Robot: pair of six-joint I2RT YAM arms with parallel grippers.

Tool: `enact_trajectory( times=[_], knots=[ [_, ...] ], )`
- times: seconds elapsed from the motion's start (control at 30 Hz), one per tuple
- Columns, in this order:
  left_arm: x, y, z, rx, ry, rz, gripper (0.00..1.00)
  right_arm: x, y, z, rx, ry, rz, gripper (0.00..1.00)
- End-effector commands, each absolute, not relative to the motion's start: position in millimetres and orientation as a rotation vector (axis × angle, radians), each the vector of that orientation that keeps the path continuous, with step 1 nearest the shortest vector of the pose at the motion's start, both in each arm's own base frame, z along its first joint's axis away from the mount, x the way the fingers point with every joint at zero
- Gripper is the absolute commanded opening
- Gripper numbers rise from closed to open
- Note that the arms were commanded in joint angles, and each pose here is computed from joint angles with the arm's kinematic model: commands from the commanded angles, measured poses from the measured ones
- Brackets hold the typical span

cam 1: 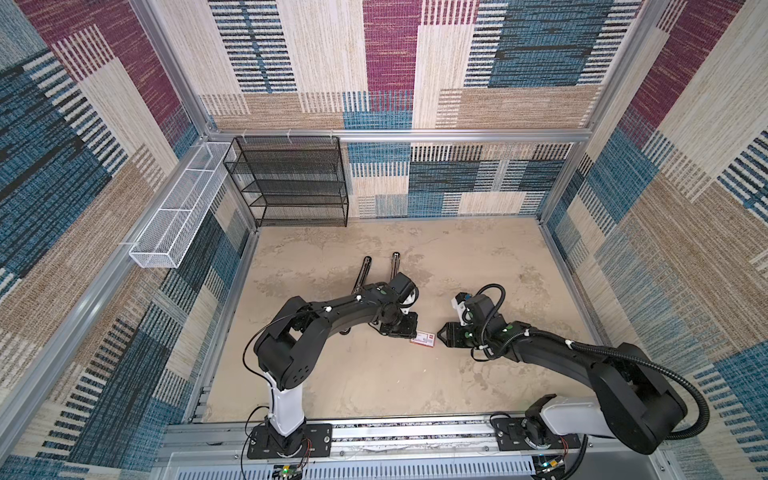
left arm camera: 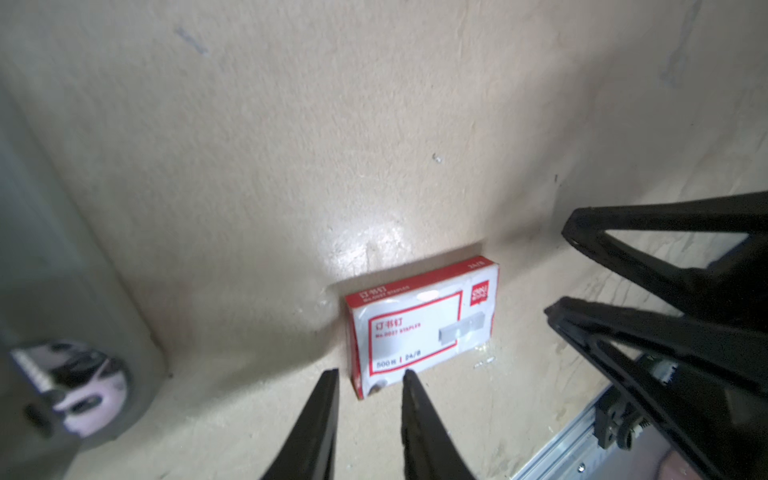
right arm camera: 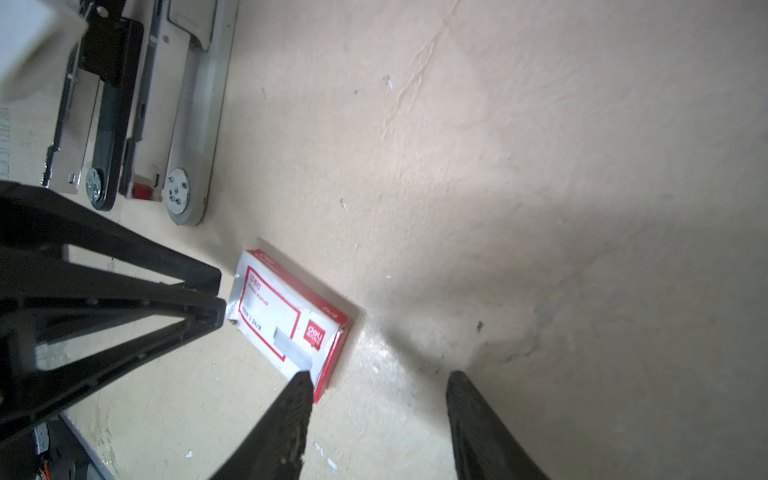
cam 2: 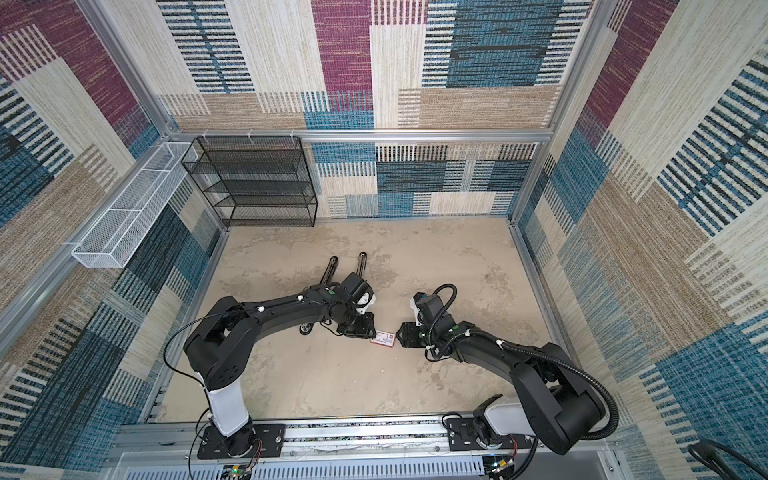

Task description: Load the staples into the stapler

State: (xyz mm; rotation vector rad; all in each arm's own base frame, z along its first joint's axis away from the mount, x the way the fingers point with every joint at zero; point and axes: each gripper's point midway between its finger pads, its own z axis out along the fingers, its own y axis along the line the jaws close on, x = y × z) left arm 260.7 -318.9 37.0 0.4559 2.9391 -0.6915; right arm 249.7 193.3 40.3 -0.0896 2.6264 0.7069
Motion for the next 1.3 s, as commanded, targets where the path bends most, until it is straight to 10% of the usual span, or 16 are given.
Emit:
enact_trajectory(
  times=[0.0, 0.23, 0.5, 1.27],
  knots=[
    [261, -321, 36, 0.456, 2.945, -0.703, 0.33, 250, 197, 45, -0.073, 2.606, 0.744, 0.56],
    [267, -328, 29, 0.454, 2.952, -0.722, 0.32, 246, 198, 41, -0.067, 2.618, 0.768, 0.55],
    [267, -330, 27, 0.458, 2.962, -0.741, 0.0, 239, 201, 42, -0.078, 2.618, 0.816, 0.53],
    [266, -329, 37, 0.441, 2.94, -0.763, 0.0, 239, 206, 17, -0.067, 2.714, 0.711, 0.4]
  ],
)
